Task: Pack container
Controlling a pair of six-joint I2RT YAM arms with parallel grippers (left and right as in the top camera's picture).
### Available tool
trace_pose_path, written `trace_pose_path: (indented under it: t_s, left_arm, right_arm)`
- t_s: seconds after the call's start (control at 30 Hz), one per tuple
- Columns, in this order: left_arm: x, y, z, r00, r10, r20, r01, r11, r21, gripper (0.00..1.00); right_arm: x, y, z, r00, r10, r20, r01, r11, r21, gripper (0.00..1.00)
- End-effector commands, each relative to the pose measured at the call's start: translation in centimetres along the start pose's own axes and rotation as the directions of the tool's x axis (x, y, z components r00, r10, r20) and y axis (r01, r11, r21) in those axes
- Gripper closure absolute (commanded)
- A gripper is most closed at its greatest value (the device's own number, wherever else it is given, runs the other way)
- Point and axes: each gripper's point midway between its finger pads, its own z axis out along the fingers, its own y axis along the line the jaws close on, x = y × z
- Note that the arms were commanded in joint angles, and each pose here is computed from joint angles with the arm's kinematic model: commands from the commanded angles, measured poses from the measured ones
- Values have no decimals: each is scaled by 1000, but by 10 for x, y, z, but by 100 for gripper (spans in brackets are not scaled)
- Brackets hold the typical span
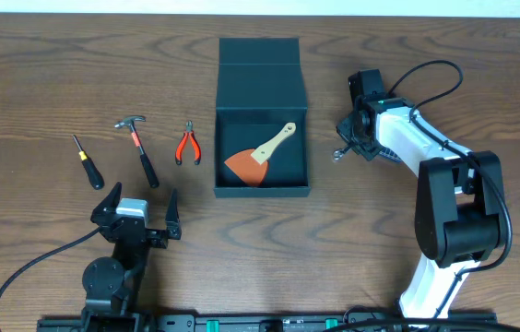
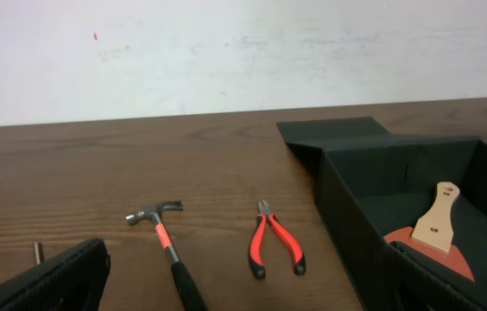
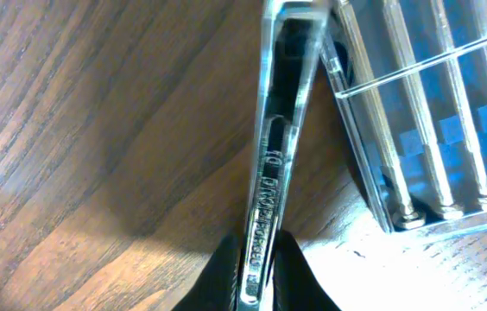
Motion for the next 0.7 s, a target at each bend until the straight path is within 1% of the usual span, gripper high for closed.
trace_pose_path:
  t_s: [0.0, 0.3, 0.67]
  left_arm:
    - [16, -4, 1, 999, 8, -42, -7, 1000, 23, 1]
    - [16, -4, 1, 999, 8, -42, -7, 1000, 24, 2]
    - [16, -4, 1, 999, 8, -42, -7, 1000, 23, 2]
  right_arm:
    - [1, -4, 7, 1000, -5, 18, 5, 1000, 31, 98]
    - [-10, 10, -9, 998, -26, 50, 27, 999, -20, 99]
    - [-32, 32, -64, 989, -38, 140, 58, 989, -137, 99]
